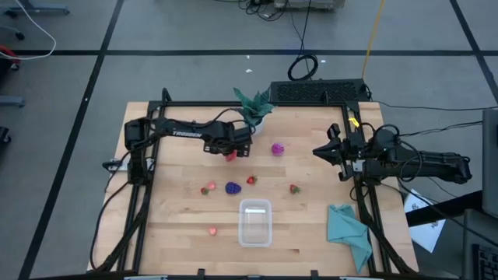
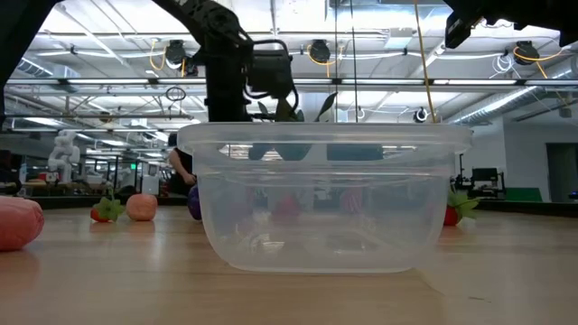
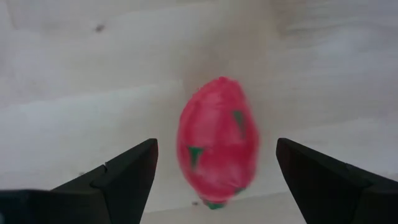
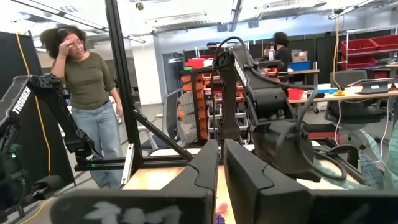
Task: Pick and placing Produce into tupperware
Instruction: Put the pink dragon fruit into the transparent container
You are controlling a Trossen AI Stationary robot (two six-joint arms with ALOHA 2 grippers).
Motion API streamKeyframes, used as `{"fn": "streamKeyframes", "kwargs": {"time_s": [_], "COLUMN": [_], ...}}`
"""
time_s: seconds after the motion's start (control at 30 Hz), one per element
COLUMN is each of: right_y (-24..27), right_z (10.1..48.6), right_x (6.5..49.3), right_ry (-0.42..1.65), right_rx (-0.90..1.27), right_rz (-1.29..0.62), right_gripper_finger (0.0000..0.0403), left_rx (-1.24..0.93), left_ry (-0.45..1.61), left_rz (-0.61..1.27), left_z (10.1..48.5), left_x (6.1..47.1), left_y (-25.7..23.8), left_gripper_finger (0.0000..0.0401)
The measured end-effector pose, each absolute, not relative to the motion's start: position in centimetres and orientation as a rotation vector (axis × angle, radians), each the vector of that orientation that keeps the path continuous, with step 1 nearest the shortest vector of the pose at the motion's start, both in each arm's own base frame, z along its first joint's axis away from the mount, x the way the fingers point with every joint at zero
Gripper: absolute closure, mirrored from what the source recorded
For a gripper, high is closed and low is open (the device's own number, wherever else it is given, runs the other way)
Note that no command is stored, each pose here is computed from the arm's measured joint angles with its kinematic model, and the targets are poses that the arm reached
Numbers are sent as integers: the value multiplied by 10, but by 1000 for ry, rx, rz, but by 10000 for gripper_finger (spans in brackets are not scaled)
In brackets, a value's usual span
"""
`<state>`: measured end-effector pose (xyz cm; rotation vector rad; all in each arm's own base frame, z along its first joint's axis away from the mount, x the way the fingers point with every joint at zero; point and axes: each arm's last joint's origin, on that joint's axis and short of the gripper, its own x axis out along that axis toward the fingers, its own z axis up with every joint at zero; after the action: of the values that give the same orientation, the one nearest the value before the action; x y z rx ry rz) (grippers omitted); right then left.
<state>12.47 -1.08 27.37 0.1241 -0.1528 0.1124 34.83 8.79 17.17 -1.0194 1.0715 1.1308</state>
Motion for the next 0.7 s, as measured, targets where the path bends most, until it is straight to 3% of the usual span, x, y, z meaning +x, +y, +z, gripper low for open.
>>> {"fn": "streamKeyframes", "kwargs": {"time_s": [0.3,0.7], "right_y": [-11,-11], "right_z": [274,273], "right_x": [125,125], "right_ry": [-154,-150], "right_rx": [121,122], "right_rz": [112,112], "right_gripper_finger": [385,385], "left_rx": [-1084,-1097], "left_ry": [990,948], "left_rz": [1121,1154], "left_z": [148,147], "left_x": [344,343], "left_y": [87,94], "left_gripper_finger": [66,66]}}
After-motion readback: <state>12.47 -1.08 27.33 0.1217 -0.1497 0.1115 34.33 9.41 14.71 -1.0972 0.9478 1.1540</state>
